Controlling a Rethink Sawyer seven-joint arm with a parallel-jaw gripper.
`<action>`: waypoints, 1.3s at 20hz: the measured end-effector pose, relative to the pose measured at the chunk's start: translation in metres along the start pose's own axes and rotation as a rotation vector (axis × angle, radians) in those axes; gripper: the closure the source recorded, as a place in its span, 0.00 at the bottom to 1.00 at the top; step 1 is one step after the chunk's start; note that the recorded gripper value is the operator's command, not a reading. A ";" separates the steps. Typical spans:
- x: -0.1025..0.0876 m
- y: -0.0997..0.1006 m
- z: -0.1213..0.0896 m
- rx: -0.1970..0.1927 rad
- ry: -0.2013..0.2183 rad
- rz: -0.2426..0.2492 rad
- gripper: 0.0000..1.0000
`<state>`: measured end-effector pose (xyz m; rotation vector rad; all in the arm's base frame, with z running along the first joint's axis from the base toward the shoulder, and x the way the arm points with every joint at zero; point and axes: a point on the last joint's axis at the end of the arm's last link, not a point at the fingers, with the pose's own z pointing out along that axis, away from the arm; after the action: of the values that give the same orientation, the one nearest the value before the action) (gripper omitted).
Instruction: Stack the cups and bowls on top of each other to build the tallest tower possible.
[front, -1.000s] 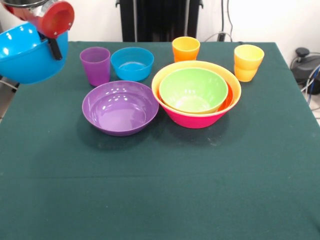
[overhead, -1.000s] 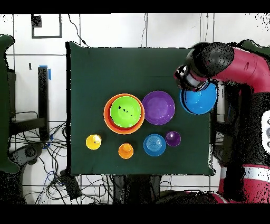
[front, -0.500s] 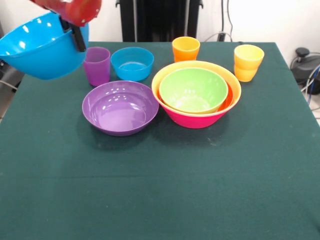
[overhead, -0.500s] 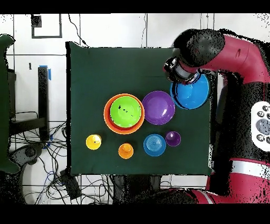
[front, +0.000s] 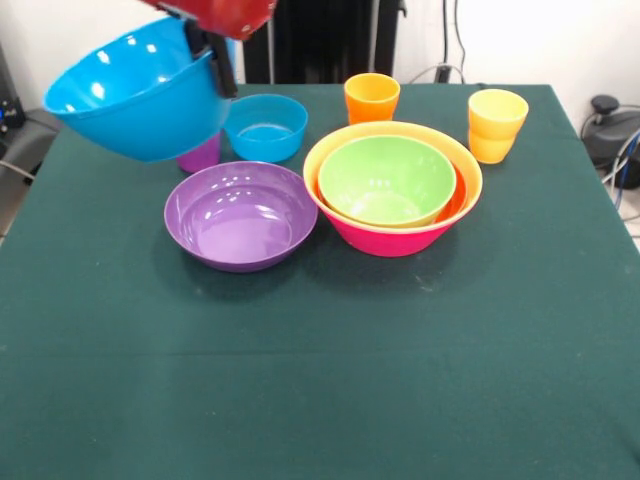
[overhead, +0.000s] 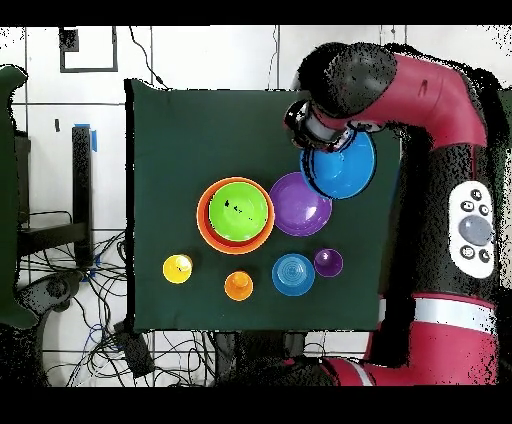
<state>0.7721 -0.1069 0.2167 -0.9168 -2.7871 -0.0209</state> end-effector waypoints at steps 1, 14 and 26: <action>0.002 0.002 -0.001 -0.001 0.001 -0.002 1.00; 0.060 0.056 -0.003 -0.037 -0.072 -0.072 1.00; 0.100 0.083 0.022 -0.058 -0.124 -0.097 1.00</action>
<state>0.7382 0.0207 0.2109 -0.8217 -2.9578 -0.0617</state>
